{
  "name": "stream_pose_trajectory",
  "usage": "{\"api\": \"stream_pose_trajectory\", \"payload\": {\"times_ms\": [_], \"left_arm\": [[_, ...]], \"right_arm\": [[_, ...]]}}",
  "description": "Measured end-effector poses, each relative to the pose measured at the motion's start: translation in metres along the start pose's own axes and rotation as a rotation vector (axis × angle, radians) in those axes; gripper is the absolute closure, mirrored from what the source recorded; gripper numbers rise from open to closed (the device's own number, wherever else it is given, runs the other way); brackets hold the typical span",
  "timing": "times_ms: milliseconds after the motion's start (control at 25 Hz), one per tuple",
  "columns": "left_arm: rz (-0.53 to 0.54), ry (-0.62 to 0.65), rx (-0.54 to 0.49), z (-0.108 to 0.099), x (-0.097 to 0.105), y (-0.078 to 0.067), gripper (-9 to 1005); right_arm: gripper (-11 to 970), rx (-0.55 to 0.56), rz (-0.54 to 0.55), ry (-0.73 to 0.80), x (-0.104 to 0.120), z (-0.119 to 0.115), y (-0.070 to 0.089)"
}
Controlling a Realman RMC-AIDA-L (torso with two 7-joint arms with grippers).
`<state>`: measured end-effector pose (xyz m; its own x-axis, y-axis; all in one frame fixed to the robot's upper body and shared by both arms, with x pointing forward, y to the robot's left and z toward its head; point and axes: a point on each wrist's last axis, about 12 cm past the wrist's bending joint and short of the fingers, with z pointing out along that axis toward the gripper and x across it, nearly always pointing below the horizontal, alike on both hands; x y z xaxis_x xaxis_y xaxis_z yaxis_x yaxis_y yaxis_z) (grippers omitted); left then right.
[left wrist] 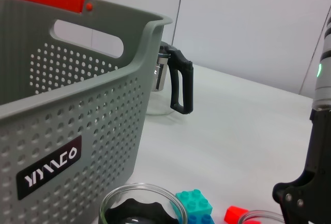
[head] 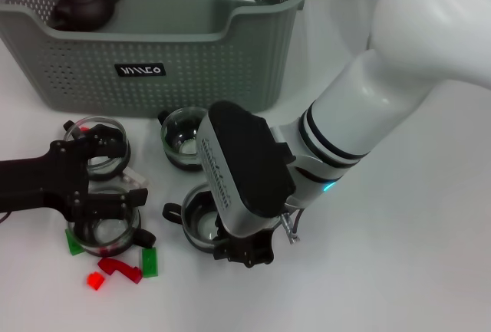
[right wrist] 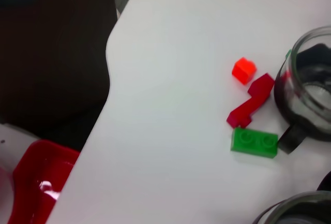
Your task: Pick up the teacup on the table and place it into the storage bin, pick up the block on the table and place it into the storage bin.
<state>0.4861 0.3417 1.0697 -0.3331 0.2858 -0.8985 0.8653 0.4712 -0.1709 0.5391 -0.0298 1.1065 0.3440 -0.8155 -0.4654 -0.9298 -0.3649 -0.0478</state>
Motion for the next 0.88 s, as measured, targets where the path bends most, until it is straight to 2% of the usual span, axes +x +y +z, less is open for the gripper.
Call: {"api": "stream_pose_trajectory", "payload": {"times_ms": [240,400,680,880], "left_arm": [[-0.002,0.007,-0.013,-0.004,0.002,0.0,64],[0.0,0.01,-0.014,-0.007,0.003,0.0,64],[0.004,0.011,-0.013,-0.008,0.002,0.0,64],[0.01,0.008,-0.004,-0.008,0.0,0.001,64]], "right_arm": [[889,0.007,0.047,0.007,-0.006,-0.014,0.002],[890,0.018,0.09,-0.004,-0.01,-0.032,0.005],[890,0.02,0.163,-0.046,-0.025,-0.083,0.008],[890,0.073,0.151,-0.088,-0.049,-0.138,0.004]]}}
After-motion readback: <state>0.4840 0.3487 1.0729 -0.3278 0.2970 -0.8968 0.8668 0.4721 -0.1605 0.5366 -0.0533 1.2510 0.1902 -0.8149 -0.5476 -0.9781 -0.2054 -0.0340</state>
